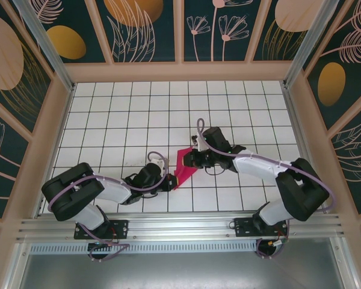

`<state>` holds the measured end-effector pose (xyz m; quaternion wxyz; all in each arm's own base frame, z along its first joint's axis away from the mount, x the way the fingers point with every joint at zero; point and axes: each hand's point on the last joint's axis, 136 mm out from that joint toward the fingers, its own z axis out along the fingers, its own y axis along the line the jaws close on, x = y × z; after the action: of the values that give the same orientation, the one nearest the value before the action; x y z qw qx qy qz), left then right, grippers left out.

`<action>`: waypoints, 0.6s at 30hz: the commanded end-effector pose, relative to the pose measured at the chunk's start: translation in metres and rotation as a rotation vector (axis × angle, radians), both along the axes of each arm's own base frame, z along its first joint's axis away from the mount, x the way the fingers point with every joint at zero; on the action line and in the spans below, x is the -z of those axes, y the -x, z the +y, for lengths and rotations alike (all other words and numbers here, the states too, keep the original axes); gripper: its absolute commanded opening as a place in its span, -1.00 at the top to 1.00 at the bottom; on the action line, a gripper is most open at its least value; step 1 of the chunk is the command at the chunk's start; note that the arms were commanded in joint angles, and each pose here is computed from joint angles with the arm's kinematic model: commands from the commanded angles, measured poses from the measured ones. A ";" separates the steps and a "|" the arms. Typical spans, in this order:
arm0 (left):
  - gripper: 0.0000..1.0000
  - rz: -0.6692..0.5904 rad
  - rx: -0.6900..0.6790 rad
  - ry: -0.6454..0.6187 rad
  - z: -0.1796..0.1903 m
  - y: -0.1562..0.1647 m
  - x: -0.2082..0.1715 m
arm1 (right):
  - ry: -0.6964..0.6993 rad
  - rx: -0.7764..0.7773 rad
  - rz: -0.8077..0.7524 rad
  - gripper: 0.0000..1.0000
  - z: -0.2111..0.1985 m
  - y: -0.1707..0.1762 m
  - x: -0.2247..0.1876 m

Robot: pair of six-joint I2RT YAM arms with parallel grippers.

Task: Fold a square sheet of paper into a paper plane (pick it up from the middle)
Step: Fourth fold the wing at the center of the table.

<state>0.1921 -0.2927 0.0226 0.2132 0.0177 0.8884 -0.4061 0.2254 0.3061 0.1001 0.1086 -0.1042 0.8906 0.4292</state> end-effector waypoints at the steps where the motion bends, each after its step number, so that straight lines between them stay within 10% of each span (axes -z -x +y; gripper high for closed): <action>1: 1.00 0.021 -0.017 0.049 0.001 0.001 -0.004 | -0.049 -0.077 -0.005 0.72 0.012 0.006 0.001; 18: 0.96 0.029 -0.047 0.039 0.009 0.002 -0.002 | -0.054 -0.128 0.036 0.67 0.027 -0.001 0.029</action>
<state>0.1877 -0.2850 0.0197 0.2046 -0.0064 0.8880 -0.4117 0.2184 0.3208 0.0605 0.0496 -0.1226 0.8871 0.4423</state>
